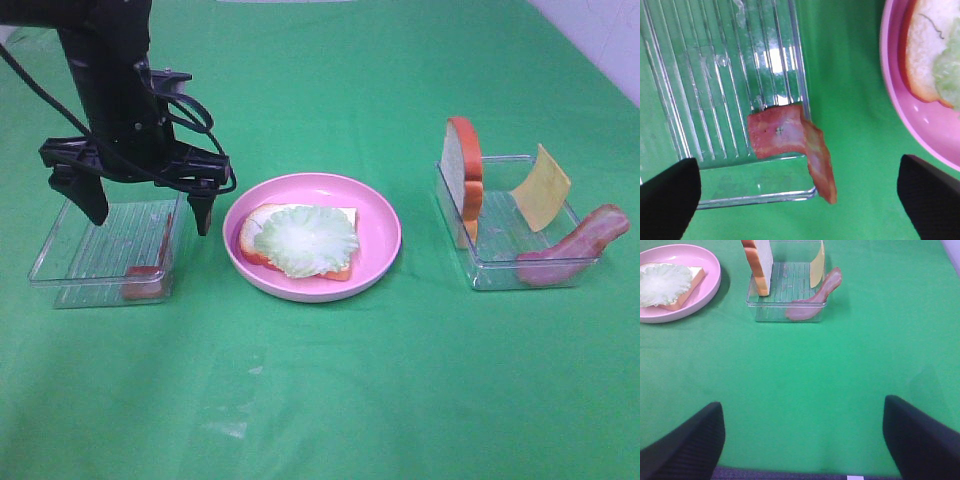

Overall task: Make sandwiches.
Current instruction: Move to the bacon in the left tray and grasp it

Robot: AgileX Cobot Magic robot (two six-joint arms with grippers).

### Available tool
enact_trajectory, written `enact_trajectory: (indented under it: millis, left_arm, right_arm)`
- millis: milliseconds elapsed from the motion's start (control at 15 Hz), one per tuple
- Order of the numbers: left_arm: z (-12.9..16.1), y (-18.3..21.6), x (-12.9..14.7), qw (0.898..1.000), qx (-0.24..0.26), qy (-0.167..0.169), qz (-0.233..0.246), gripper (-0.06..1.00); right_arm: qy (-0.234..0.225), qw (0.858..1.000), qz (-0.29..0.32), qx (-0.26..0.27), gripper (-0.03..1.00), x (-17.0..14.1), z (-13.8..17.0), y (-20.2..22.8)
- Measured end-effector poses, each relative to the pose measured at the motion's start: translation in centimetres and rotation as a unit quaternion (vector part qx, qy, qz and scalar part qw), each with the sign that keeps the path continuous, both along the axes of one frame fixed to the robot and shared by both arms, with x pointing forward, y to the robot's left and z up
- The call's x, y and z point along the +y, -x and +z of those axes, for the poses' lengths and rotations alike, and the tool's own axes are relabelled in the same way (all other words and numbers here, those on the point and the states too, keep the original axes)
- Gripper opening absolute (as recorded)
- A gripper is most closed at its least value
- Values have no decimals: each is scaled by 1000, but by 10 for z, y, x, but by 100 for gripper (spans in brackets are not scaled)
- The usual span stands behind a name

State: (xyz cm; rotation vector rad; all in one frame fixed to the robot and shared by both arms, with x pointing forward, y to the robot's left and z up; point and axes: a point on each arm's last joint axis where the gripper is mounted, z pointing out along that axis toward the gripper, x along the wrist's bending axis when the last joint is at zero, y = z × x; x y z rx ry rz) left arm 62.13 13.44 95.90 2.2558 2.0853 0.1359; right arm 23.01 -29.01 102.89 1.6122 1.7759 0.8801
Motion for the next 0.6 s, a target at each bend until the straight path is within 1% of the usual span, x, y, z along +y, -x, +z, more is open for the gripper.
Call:
enact_trajectory:
  millis: [200, 467, 600]
  left_arm:
    - [-8, -1, -1, 1000, 7, -3, 0, 99]
    - [-25, -2, -2, 999, 32, -10, 2, 99]
    - [-25, -1, -2, 999, 34, -10, 3, 99]
  right_arm:
    - [0, 1000, 0, 0, 85, 0, 0, 0]
    - [0, 1000, 0, 0, 85, 0, 0, 0]
    - [0, 1000, 0, 0, 85, 0, 0, 0]
